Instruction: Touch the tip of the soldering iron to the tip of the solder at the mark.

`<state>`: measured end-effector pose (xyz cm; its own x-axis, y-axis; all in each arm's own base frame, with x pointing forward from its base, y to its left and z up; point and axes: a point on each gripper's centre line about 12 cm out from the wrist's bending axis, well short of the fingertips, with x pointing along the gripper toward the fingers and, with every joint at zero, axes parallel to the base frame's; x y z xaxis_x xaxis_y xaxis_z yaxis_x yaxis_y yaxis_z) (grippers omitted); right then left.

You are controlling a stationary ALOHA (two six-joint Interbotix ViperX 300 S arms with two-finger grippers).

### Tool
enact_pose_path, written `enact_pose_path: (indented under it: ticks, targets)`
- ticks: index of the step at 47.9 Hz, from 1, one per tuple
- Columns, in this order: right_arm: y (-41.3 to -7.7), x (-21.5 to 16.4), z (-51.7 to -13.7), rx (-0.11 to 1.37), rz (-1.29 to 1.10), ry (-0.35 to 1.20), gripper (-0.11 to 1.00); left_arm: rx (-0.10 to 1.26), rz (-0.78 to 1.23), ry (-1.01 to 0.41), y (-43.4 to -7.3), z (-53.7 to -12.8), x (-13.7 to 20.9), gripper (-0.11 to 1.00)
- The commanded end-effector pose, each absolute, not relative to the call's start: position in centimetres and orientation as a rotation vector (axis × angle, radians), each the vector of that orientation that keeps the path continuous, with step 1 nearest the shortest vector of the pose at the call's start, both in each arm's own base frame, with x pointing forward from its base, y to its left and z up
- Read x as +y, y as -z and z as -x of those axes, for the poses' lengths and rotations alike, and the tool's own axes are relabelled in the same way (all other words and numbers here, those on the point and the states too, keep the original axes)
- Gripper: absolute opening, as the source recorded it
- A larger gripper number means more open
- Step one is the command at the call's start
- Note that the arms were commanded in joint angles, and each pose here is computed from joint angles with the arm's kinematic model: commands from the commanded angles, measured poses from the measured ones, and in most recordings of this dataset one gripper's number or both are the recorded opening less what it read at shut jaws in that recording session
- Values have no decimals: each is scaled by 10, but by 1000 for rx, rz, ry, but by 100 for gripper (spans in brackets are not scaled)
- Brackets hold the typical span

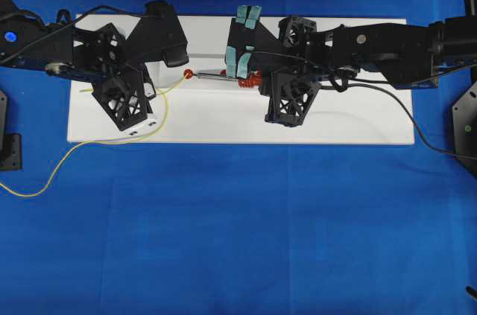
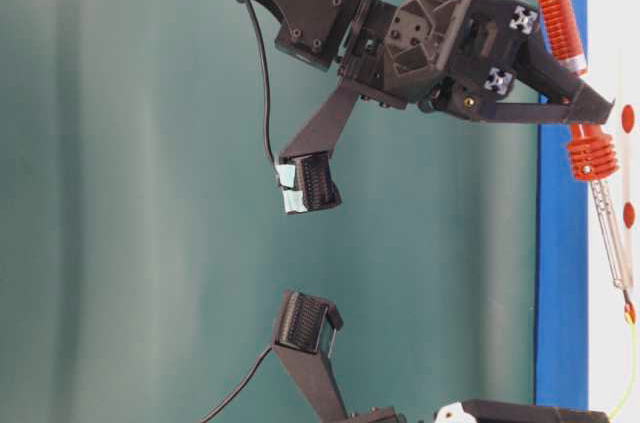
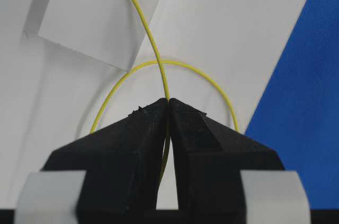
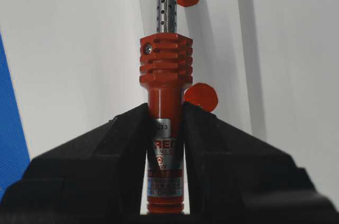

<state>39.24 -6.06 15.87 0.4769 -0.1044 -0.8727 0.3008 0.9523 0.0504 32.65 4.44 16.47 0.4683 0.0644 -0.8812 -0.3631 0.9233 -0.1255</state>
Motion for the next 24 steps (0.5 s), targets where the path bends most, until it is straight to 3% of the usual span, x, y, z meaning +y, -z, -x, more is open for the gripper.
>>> enact_pose_path:
  ticks: [1, 24]
  targets:
    - [-172, -61, -399, 1002, -206, 246, 6, 1023, 312, -261, -174, -332, 44, 2]
    - [-173, -61, -399, 1000, -206, 246, 6, 1022, 311, -259, -175, -332, 43, 2]
